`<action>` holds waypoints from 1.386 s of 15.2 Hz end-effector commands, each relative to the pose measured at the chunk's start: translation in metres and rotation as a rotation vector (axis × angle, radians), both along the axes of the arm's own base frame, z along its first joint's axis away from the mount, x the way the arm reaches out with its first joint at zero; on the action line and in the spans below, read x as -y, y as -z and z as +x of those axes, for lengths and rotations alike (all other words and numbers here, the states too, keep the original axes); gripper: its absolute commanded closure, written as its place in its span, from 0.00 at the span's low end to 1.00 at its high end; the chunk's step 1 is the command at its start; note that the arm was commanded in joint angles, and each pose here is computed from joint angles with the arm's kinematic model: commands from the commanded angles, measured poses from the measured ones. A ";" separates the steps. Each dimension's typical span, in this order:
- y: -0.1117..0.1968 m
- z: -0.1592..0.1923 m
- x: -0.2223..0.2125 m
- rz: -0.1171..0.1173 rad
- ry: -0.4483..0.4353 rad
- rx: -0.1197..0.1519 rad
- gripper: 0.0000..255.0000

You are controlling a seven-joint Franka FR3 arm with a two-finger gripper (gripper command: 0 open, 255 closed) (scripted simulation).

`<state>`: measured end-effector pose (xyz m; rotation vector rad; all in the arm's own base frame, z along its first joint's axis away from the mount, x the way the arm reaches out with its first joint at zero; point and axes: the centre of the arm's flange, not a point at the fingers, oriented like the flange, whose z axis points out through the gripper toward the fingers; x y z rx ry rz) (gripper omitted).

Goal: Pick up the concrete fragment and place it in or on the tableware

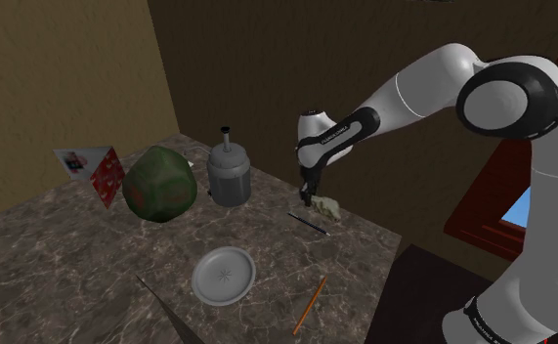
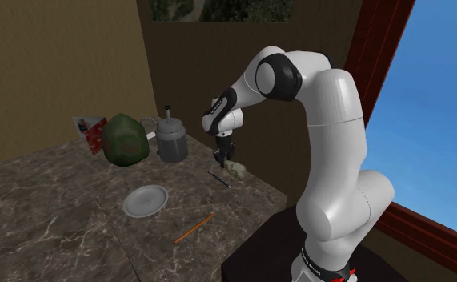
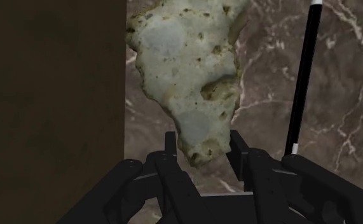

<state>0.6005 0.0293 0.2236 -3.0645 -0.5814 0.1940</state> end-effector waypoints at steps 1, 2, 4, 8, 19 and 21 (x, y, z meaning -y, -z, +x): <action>-0.021 0.008 0.015 -0.006 0.029 0.027 1.00; -0.026 0.008 0.015 -0.006 0.029 0.027 1.00; -0.037 0.008 0.015 -0.006 0.029 0.027 1.00; -0.058 0.008 0.015 -0.006 0.029 0.027 1.00; -0.067 -0.022 0.070 0.363 -0.287 -0.044 0.00; -0.057 -0.024 0.067 0.363 -0.287 -0.044 0.00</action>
